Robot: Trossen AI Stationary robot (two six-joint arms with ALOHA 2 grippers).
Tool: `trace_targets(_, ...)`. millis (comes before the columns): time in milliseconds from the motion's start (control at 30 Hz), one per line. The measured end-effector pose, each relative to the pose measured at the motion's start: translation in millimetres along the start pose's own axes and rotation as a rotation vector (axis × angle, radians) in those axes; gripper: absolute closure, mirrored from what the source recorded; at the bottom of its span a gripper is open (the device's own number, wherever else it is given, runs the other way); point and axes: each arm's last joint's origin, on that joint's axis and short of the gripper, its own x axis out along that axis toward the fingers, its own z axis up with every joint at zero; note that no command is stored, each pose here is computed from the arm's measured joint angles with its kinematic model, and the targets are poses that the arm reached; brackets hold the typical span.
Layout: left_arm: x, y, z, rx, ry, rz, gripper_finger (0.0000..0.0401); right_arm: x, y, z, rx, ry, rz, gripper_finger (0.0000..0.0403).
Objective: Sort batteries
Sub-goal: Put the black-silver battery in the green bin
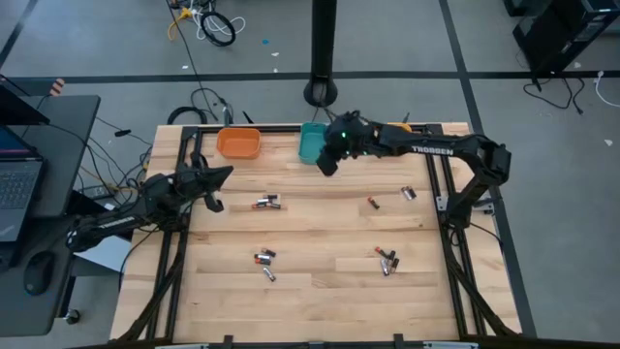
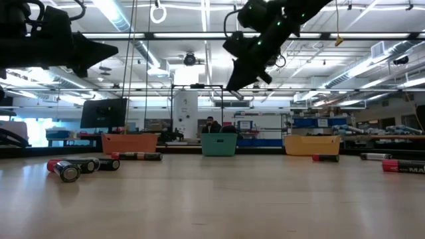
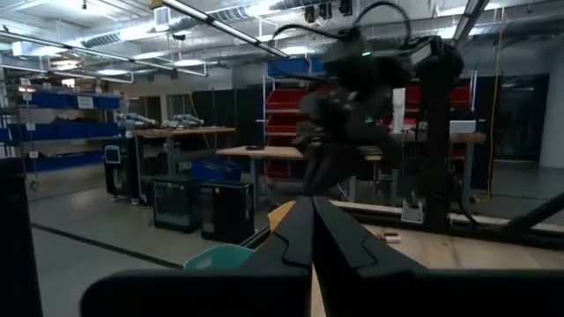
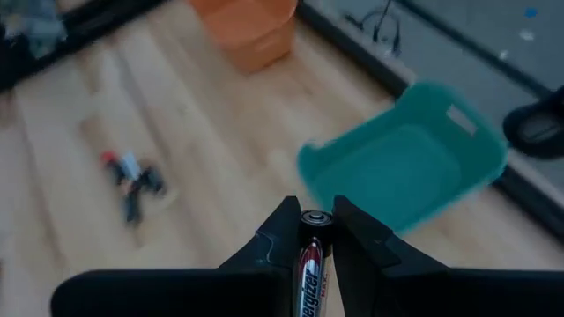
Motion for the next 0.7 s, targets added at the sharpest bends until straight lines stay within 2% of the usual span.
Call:
trace_targets(200,0.0,-0.2,0.7,-0.001,-0.007,-0.007,0.039,34.5,-33.2,18.9,-0.018,0.05,-0.031,0.0349)
trace_targets(400,0.0,-0.2,1.7,-0.002,-0.017,-0.006,0.039,78.7,-58.3,39.5,-0.112,0.161,-0.046,0.0349)
trace_targets(567,0.0,-0.2,2.0,-0.003,-0.02,-0.006,0.039,115.3,-79.0,39.9,-0.182,0.314,-0.051,0.0349)
trace_targets(700,0.0,-0.2,1.9,-0.003,-0.02,-0.006,0.039,133.4,-86.2,40.1,-0.219,0.381,-0.044,0.0349)
